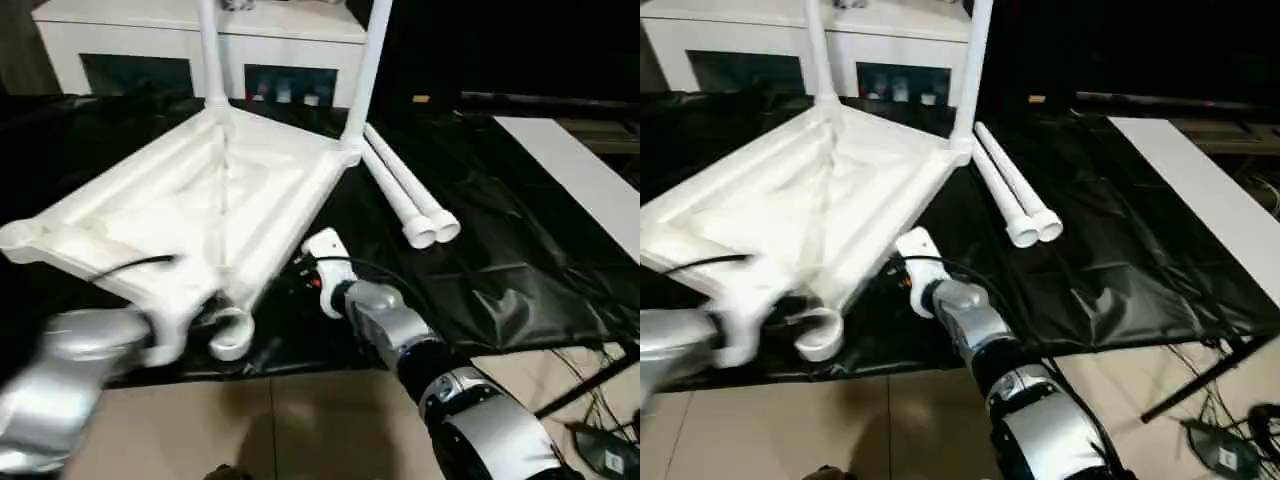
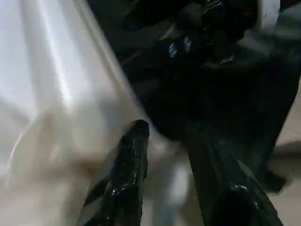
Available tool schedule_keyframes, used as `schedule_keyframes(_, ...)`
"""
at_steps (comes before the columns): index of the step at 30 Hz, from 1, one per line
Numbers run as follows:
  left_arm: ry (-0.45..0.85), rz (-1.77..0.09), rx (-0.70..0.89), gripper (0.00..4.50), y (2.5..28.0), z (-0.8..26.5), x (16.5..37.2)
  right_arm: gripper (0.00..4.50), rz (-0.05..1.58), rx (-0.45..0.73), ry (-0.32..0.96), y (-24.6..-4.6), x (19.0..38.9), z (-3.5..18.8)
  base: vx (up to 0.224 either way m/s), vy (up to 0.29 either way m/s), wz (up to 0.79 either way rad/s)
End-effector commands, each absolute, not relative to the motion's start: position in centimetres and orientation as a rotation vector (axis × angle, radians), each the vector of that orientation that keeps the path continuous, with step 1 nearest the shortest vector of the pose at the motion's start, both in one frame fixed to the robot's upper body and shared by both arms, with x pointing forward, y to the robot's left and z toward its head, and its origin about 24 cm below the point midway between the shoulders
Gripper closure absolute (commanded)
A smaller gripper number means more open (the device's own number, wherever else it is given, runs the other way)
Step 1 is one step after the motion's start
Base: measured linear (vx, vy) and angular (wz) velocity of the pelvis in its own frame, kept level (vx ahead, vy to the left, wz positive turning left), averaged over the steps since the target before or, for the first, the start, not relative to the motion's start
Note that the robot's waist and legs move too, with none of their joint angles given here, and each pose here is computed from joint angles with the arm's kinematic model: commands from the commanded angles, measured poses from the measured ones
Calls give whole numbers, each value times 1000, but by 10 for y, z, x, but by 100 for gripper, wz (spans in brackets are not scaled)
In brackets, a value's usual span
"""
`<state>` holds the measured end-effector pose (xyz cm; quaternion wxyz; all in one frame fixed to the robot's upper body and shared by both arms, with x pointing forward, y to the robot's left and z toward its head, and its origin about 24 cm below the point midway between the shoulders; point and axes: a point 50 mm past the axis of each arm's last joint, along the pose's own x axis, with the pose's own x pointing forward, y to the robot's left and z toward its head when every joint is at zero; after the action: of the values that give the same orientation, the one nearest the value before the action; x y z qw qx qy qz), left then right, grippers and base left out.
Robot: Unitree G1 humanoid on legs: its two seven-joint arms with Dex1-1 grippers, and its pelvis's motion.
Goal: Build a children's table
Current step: Rotate table base
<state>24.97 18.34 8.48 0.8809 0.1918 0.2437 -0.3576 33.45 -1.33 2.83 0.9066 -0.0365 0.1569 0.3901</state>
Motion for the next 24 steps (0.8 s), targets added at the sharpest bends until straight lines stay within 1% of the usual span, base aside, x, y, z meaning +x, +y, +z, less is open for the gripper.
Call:
schedule_keyframes(1,472,-698,424,290,178,79,264,69,774,-86,248,-27,343,48,0,0,0)
schedule_keyframes(3,459,-678,440,290,174,75,272,69,753,-108,217,-43,345,57,0,0,0)
schedule_keyframes(5,433,-703,442,290,170,77,273,69,724,-118,184,-60,345,66,0,0,0)
schedule_keyframes(6,433,-703,442,290,170,77,273,69,724,-118,184,-60,345,66,0,0,0)
schedule_keyframes(8,337,-703,409,290,166,88,279,69,702,-119,165,-73,343,73,0,0,0)
schedule_keyframes(9,267,-668,406,290,170,100,286,69,678,-136,159,-87,340,77,0,0,0)
schedule_keyframes(10,267,-668,406,290,170,100,286,69,678,-136,159,-87,340,77,0,0,0)
schedule_keyframes(12,240,-643,446,290,180,108,292,69,677,-164,172,-97,336,76,0,0,0)
schedule_keyframes(13,242,-666,473,290,187,112,294,69,693,-176,190,-102,332,76,0,0,0)
schedule_keyframes(14,247,-686,481,270,189,113,294,69,702,-175,196,-103,330,76,0,0,0)
schedule_keyframes(16,315,-801,502,254,205,121,289,69,779,-195,203,-110,323,76,0,0,0)
schedule_keyframes(18,358,-840,516,248,214,125,287,69,835,-199,199,-114,320,79,25,-2,-3)
schedule_keyframes(19,367,-847,519,233,215,126,287,69,847,-198,198,-114,319,80,0,0,0)
schedule_keyframes(20,442,-894,566,217,228,129,285,69,945,-203,193,-118,312,88,0,0,0)
schedule_keyframes(21,452,-899,572,217,230,130,285,69,958,-205,193,-118,311,89,0,0,0)
schedule_keyframes(22,474,-908,585,206,233,130,285,69,985,-209,193,-119,309,91,0,0,0)
schedule_keyframes(24,597,-940,686,200,249,129,283,69,1118,-229,217,-123,297,97,0,0,0)
